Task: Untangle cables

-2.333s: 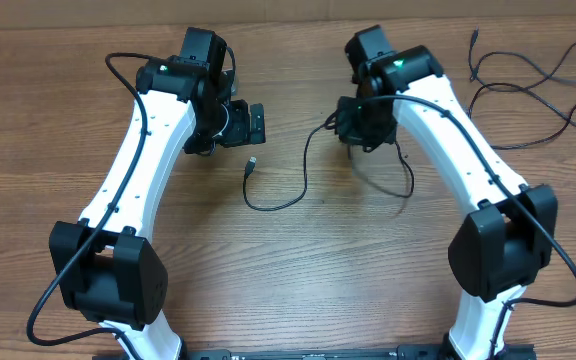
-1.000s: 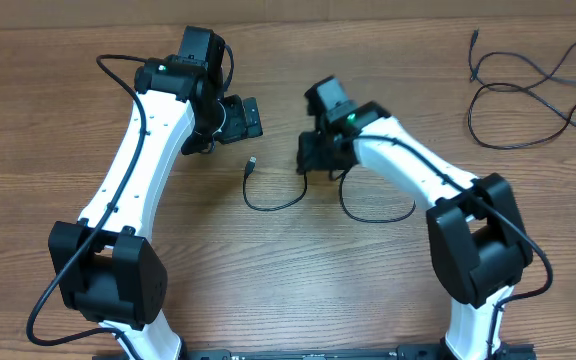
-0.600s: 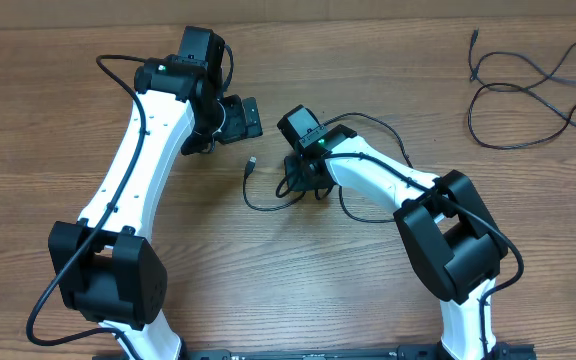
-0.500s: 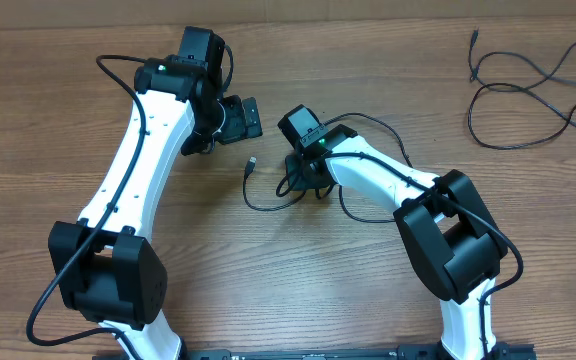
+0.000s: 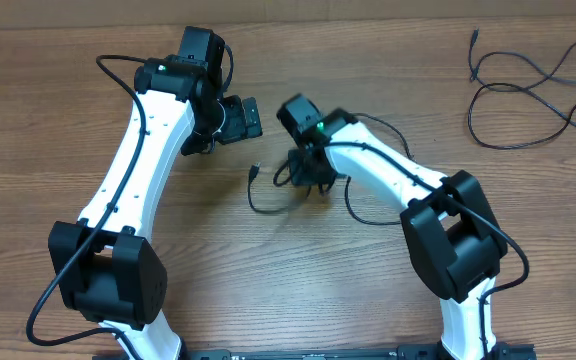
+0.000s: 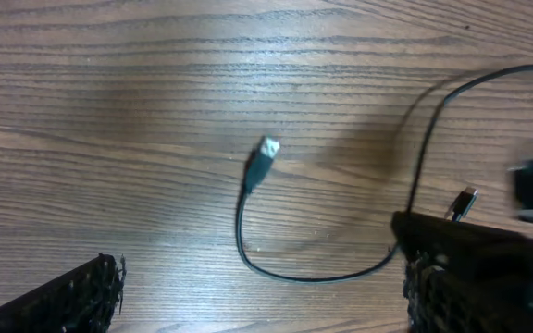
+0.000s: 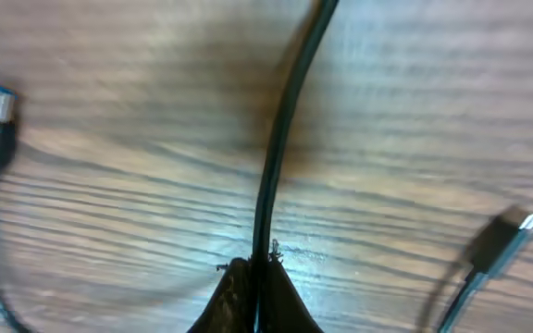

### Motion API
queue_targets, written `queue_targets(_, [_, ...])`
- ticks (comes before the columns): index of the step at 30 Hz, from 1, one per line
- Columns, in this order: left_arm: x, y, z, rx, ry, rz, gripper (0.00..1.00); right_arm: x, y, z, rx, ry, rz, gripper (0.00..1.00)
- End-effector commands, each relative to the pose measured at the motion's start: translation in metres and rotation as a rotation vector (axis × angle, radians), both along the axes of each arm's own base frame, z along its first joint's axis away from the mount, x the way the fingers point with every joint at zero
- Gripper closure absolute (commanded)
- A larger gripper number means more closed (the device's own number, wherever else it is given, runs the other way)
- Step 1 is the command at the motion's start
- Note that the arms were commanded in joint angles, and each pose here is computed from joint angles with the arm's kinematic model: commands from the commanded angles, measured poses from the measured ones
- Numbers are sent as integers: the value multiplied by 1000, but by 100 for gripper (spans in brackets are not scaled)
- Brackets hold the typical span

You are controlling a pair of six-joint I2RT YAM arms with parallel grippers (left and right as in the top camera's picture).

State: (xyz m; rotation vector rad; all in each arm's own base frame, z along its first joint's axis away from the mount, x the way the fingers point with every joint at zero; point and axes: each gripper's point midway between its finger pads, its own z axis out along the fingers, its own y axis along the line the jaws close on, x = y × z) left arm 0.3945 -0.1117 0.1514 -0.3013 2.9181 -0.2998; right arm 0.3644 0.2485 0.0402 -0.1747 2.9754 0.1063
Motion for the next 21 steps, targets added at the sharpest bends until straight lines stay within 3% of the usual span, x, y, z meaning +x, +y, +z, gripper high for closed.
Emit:
queue_targets(1, [2, 1, 14, -5, -37, 13, 0, 17, 2, 54, 40, -102, -20, 96])
queue_targets(12, [2, 0, 14, -5, -39, 14, 0, 15, -62, 104, -216, -230, -188, 96])
queue_targets(21, [3, 0, 15, -7, -45, 14, 0, 13, -65, 133, -177, -281, -209, 96])
